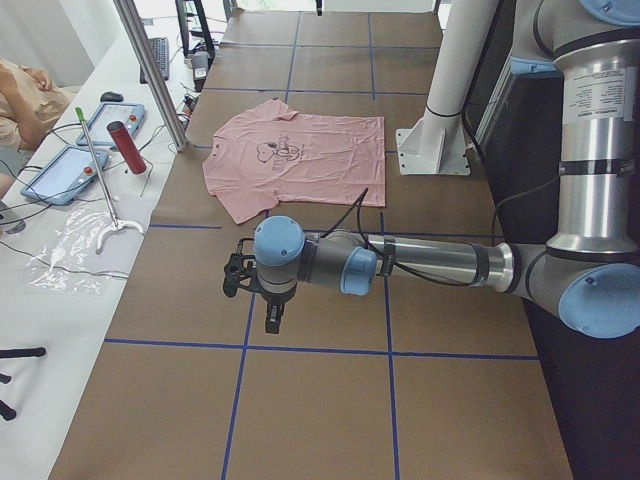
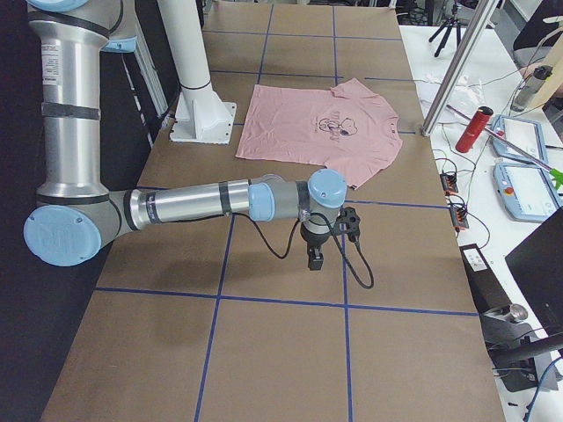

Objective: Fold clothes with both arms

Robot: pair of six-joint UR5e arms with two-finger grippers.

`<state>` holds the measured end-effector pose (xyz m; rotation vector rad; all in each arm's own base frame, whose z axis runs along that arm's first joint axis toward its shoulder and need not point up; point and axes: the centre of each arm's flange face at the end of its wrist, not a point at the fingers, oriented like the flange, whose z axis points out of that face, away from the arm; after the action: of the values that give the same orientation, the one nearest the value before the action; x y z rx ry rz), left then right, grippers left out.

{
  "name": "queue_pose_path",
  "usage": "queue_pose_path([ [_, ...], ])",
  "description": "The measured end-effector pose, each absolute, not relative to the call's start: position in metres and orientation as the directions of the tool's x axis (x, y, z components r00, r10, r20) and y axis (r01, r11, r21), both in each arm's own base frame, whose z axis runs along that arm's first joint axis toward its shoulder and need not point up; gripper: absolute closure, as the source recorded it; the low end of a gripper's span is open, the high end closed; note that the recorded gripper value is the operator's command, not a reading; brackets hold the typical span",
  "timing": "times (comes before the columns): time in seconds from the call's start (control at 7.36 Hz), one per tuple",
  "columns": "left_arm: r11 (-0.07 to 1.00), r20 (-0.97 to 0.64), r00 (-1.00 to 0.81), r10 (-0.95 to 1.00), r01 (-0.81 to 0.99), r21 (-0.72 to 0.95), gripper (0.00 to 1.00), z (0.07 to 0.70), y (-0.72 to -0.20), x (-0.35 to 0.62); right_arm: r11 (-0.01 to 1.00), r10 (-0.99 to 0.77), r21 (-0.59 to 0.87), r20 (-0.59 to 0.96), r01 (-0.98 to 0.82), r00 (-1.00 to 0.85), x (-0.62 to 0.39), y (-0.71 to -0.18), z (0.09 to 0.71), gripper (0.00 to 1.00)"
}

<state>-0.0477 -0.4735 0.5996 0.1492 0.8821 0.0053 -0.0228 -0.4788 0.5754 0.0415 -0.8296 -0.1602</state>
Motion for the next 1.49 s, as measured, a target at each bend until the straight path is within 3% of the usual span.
queue_pose_path([
  [0.54,0.991,-0.770,0.634,0.071,0.044,0.127,0.00,0.603,-0.474,-0.042,0.998,-0.046,0.058,0.814,-0.001,0.579,-0.202,-0.560,0.476,0.00],
  [0.82,0.990,-0.769,0.634,0.079,0.042,0.137,0.00,0.599,-0.475,-0.042,0.992,0.068,0.008,0.808,-0.127,0.585,-0.311,-0.610,0.435,0.14],
  [1.09,0.986,-0.768,0.633,0.098,0.042,0.161,0.00,0.595,-0.475,-0.042,0.975,0.158,-0.026,0.782,-0.222,0.604,-0.373,-0.634,0.425,0.33],
  [1.49,0.983,-0.774,0.623,0.113,0.041,0.177,0.00,0.592,-0.475,-0.041,0.964,0.201,-0.041,0.756,-0.261,0.623,-0.397,-0.639,0.437,0.39],
])
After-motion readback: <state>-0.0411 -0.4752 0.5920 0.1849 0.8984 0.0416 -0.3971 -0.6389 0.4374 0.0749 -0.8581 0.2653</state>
